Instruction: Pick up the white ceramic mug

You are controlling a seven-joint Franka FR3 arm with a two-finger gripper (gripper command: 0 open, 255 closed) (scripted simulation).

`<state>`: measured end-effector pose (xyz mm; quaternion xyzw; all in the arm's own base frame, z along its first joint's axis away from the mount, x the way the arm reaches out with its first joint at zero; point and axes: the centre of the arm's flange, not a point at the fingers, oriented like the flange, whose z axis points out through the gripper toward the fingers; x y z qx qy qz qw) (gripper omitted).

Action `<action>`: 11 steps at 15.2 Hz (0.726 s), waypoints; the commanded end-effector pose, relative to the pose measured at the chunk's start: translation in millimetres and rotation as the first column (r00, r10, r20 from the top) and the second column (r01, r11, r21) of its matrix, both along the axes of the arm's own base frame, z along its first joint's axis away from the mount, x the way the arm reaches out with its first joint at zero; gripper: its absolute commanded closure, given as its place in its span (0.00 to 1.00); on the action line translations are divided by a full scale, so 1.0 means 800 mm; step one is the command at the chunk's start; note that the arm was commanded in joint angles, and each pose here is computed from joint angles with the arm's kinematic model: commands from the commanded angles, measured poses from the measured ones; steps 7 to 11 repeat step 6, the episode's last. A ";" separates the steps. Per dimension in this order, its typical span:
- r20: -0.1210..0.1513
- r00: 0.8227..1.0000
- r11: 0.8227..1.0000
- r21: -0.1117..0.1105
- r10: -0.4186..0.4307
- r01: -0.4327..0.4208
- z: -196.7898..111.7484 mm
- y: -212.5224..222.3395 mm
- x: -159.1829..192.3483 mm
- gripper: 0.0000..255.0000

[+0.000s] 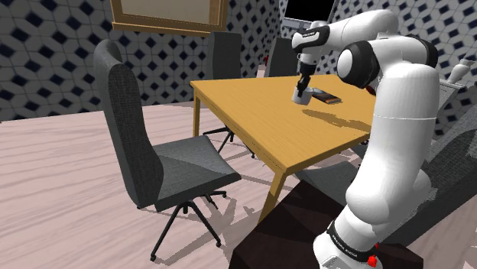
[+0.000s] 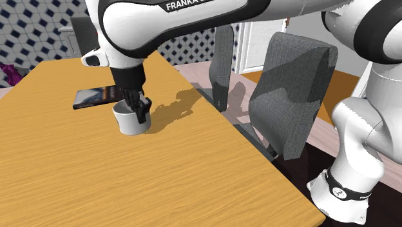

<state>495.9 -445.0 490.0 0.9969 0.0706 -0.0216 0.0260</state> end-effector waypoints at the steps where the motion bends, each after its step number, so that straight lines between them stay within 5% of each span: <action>1: 0.000 1.000 1.000 0.000 0.000 0.000 0.013 0.001 0.001 1.00; 11: 0.000 1.000 1.000 0.000 0.000 0.000 0.034 0.001 0.001 1.00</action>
